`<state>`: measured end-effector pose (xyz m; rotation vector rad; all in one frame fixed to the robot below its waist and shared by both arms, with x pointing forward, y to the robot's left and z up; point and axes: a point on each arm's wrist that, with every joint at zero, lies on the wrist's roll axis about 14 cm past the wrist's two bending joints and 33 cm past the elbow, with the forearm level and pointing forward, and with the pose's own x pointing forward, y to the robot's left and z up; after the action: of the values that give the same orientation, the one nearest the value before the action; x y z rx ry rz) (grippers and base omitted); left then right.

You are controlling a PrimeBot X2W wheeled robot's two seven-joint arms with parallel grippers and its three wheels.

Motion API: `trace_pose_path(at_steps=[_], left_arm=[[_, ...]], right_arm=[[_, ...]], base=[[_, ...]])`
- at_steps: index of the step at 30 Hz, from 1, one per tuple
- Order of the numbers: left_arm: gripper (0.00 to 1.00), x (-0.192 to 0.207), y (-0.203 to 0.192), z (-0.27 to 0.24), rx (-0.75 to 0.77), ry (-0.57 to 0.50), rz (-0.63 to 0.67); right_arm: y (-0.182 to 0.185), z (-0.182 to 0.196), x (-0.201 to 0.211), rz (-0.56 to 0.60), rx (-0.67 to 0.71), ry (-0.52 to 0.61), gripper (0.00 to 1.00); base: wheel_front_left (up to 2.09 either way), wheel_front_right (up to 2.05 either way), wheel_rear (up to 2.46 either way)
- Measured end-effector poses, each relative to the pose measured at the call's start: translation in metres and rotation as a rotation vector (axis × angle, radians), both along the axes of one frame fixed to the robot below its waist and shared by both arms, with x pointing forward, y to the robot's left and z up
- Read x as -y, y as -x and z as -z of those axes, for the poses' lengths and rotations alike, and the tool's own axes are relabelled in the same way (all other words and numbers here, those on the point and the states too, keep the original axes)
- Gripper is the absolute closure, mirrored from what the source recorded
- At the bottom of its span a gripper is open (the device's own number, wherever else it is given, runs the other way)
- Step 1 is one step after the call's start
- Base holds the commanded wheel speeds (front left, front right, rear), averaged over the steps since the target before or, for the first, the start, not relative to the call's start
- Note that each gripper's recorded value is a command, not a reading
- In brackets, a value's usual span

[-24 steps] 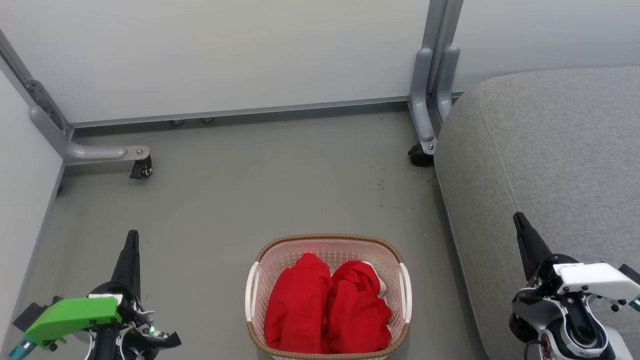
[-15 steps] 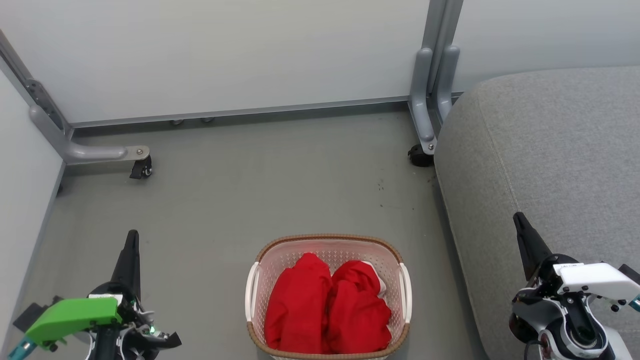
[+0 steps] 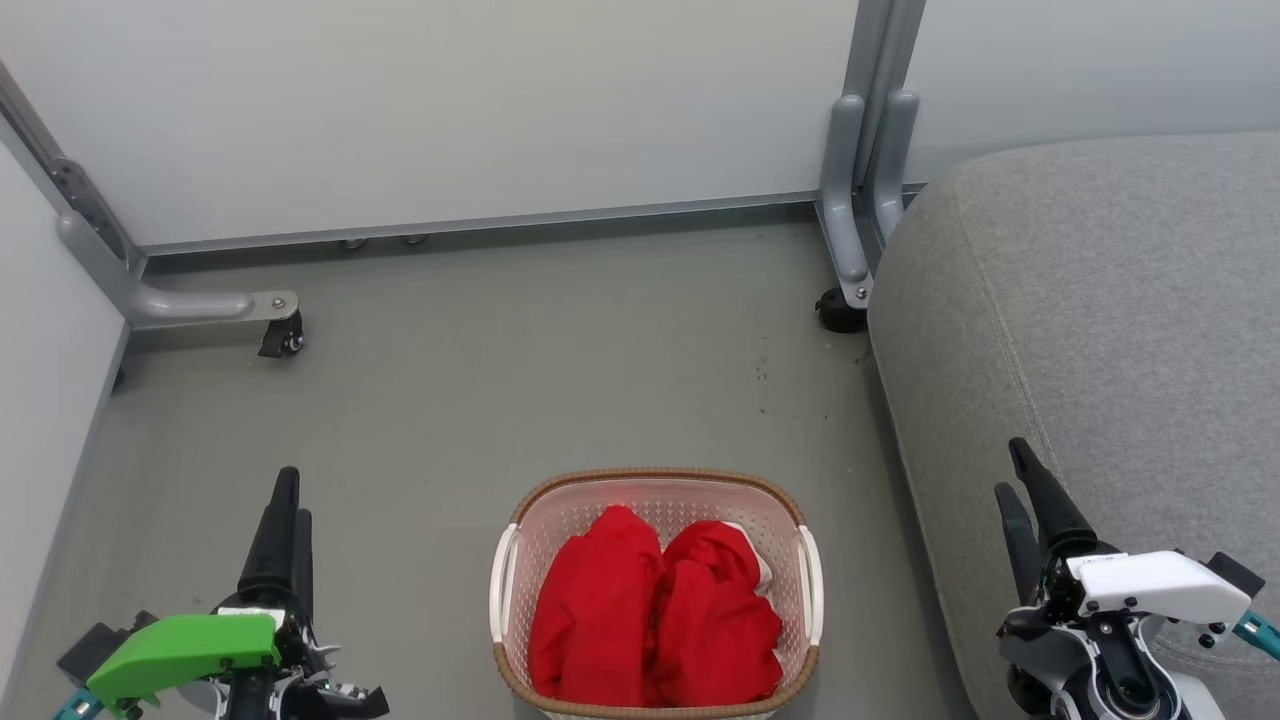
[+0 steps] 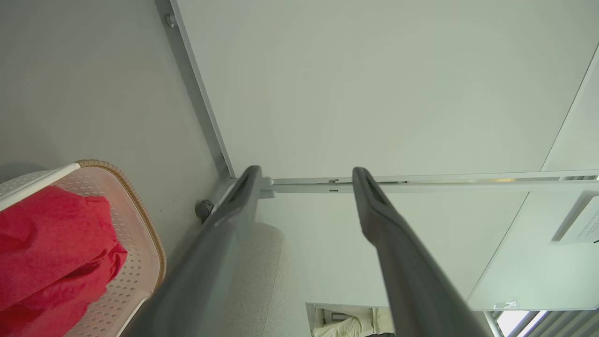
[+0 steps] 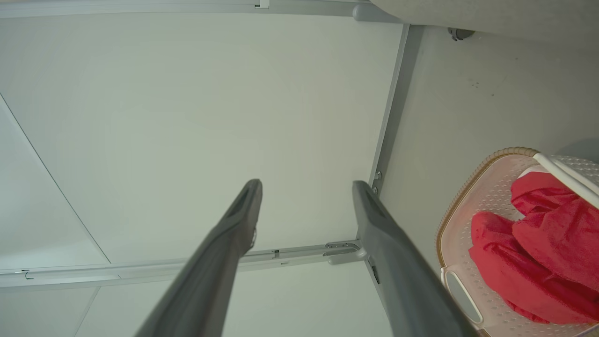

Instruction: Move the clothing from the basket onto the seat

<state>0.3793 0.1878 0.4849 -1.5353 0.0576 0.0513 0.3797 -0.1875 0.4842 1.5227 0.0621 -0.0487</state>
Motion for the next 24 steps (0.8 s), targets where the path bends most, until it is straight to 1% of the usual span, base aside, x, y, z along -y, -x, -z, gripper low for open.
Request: trace_pose_path(at_steps=[7, 16, 20, 24], left_arm=[[0.0, -0.004, -0.001, -0.004, 0.011, -0.132, -0.011], [0.0, -0.008, -0.002, -0.013, 0.024, -0.353, -0.021], [0.0, -0.002, -0.002, -0.015, 0.022, -0.459, -0.005], [0.0, 0.005, -0.001, -0.016, 0.023, -0.54, 0.012]], right_arm=[[0.0, -0.001, -0.002, -0.008, 0.0, 0.135, 0.0], [-0.002, -0.011, -0.012, -0.046, 0.038, 0.37, 0.0], [-0.002, -0.015, -0.018, -0.067, 0.058, 0.467, 0.0], [-0.002, -0.019, -0.023, -0.085, 0.081, 0.558, 0.0]], base=[[0.0, 0.0, 0.0], [0.0, 0.0, 0.0], [0.0, 0.0, 0.0], [0.0, 0.0, 0.0]])
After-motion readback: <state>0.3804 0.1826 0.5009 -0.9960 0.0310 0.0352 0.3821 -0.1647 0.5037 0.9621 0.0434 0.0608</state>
